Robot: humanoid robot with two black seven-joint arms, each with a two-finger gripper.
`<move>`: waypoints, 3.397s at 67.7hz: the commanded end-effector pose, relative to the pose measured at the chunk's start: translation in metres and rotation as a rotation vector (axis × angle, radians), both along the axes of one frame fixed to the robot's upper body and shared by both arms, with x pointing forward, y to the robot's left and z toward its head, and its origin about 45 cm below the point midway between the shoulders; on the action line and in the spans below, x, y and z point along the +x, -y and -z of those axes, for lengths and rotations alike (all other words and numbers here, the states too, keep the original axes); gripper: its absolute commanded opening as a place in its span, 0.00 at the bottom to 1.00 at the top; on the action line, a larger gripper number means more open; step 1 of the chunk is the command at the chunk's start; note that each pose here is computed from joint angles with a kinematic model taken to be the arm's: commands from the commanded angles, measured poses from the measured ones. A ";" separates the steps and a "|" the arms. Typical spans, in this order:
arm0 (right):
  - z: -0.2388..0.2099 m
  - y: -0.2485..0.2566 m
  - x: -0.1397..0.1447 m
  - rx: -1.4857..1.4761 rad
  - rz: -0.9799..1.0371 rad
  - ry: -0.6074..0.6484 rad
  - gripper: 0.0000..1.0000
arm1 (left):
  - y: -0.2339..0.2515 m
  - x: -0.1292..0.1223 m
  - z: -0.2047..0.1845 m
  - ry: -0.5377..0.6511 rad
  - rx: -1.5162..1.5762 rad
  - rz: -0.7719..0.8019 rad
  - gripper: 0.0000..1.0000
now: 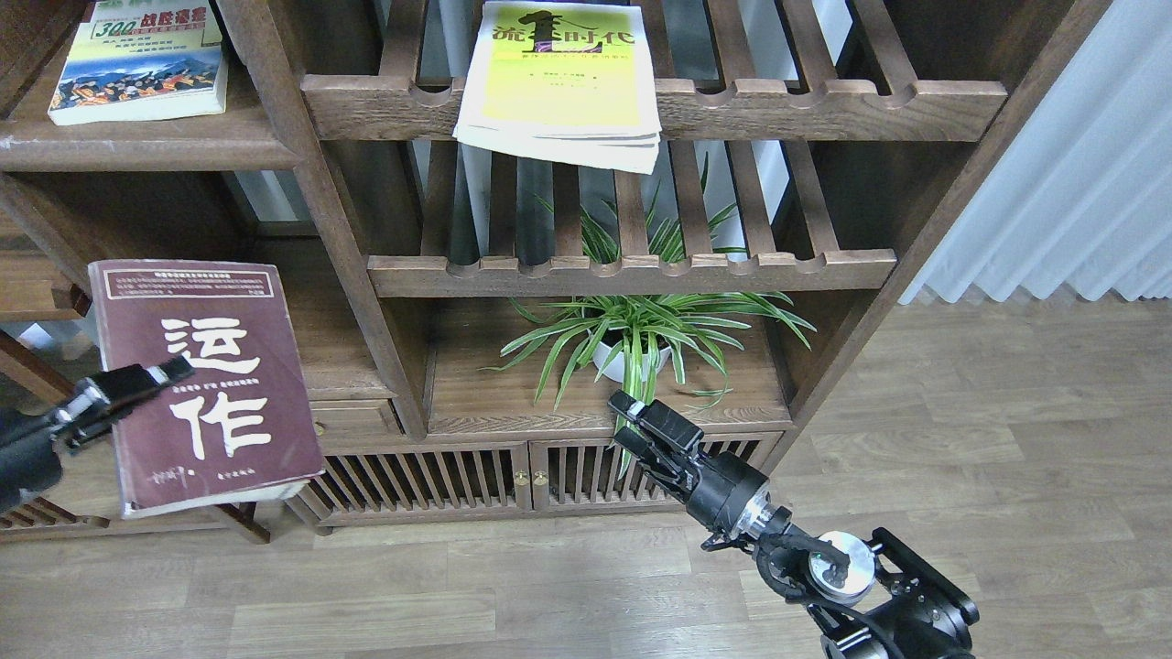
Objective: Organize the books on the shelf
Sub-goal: 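Carry the maroon book with the left gripper toward the side shelf, then lay the maroon book on the upper side shelf with the left gripper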
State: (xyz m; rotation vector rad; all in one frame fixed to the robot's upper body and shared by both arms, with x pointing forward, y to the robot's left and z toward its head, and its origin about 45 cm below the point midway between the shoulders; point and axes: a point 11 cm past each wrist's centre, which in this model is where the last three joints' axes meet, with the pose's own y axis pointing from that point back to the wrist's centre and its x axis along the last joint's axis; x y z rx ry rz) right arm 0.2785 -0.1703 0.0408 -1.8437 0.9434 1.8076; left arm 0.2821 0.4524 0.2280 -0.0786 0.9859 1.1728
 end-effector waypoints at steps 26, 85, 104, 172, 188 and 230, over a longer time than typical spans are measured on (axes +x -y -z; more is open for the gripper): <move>-0.007 0.001 0.011 -0.001 0.023 0.026 0.93 | -0.019 0.024 -0.125 0.237 0.164 0.031 0.01; -0.009 0.000 0.011 0.008 0.024 0.031 0.95 | -0.039 0.053 -0.199 0.417 0.213 -0.014 0.01; -0.010 -0.001 0.011 0.009 0.021 0.035 0.95 | -0.056 0.066 -0.192 0.439 0.206 -0.077 0.01; -0.014 0.002 0.016 0.020 0.040 0.043 0.95 | 0.003 0.137 -0.177 0.445 0.091 0.036 0.01; -0.014 0.002 0.016 0.020 0.043 0.044 0.95 | 0.007 0.150 -0.183 0.453 0.063 0.030 0.01; -0.016 0.004 0.020 0.025 0.053 0.049 0.96 | -0.005 0.163 -0.218 0.526 0.050 -0.038 0.01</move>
